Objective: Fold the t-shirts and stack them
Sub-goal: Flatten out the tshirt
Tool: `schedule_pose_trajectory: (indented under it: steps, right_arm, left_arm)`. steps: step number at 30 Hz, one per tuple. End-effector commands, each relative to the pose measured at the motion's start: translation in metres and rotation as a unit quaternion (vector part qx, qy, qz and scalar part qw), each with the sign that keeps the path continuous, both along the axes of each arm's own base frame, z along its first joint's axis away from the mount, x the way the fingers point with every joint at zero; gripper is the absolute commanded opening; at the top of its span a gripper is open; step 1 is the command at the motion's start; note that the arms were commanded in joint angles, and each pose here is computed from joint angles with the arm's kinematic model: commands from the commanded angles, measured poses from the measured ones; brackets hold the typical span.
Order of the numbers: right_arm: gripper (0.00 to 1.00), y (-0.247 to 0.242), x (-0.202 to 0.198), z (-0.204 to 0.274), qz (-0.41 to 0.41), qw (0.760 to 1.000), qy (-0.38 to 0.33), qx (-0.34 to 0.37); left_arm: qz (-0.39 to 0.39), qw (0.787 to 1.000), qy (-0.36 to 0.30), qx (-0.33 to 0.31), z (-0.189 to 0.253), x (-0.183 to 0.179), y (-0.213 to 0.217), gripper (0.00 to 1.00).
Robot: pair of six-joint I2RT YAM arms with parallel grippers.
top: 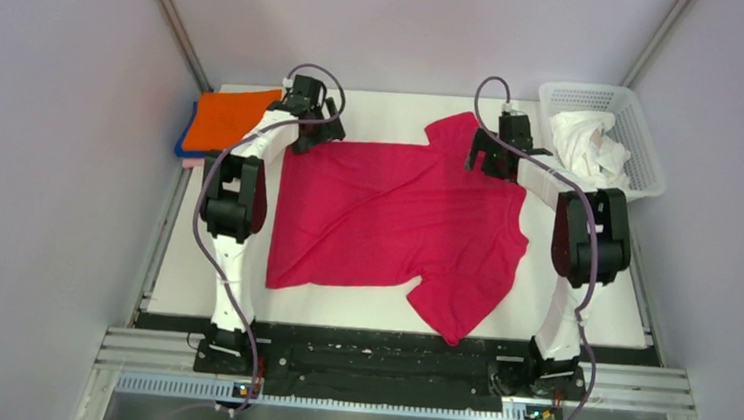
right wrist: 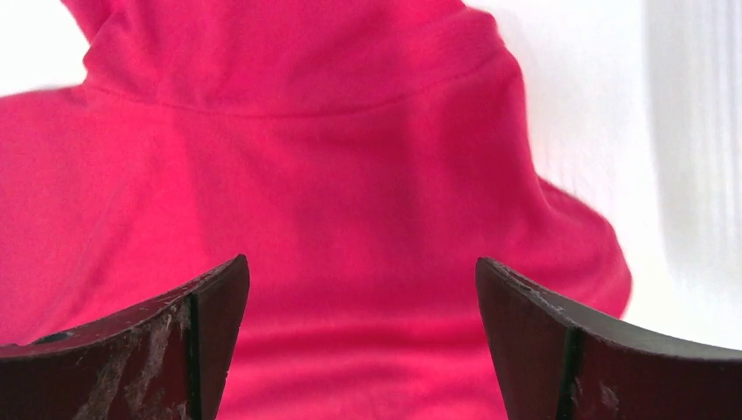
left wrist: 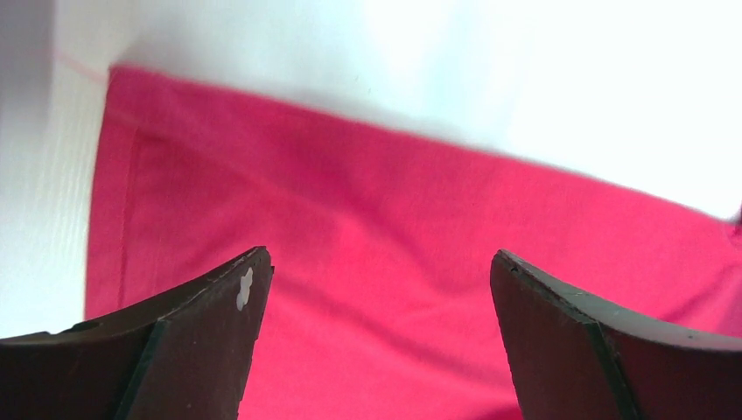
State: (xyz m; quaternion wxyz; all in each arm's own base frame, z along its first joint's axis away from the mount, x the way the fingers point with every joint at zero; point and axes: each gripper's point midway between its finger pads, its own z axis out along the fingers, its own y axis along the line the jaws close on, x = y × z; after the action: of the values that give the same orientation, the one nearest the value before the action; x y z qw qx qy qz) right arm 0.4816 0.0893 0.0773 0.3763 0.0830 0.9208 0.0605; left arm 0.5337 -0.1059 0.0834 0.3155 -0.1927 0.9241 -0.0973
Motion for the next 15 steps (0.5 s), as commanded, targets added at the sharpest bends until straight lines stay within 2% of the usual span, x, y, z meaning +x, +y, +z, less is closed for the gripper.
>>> schedule_pose_trajectory:
  steps: [1, 9, 15]
  right_arm:
    - [0.99, 0.010, 0.031, -0.009, 0.017, 1.000, -0.002, -0.013]
    - [0.99, -0.002, 0.041, -0.047, 0.001, 0.999, 0.033, -0.037]
    - [0.99, -0.014, 0.061, -0.057, -0.008, 0.999, 0.042, -0.014]
  left_arm:
    - [-0.002, 1.000, 0.002, 0.020, -0.020, 0.024, 0.001, 0.99]
    - [0.001, 1.000, 0.002, -0.001, -0.044, 0.061, 0.001, 0.99]
    - [0.008, 0.998, -0.029, -0.063, -0.045, 0.089, -0.005, 0.99]
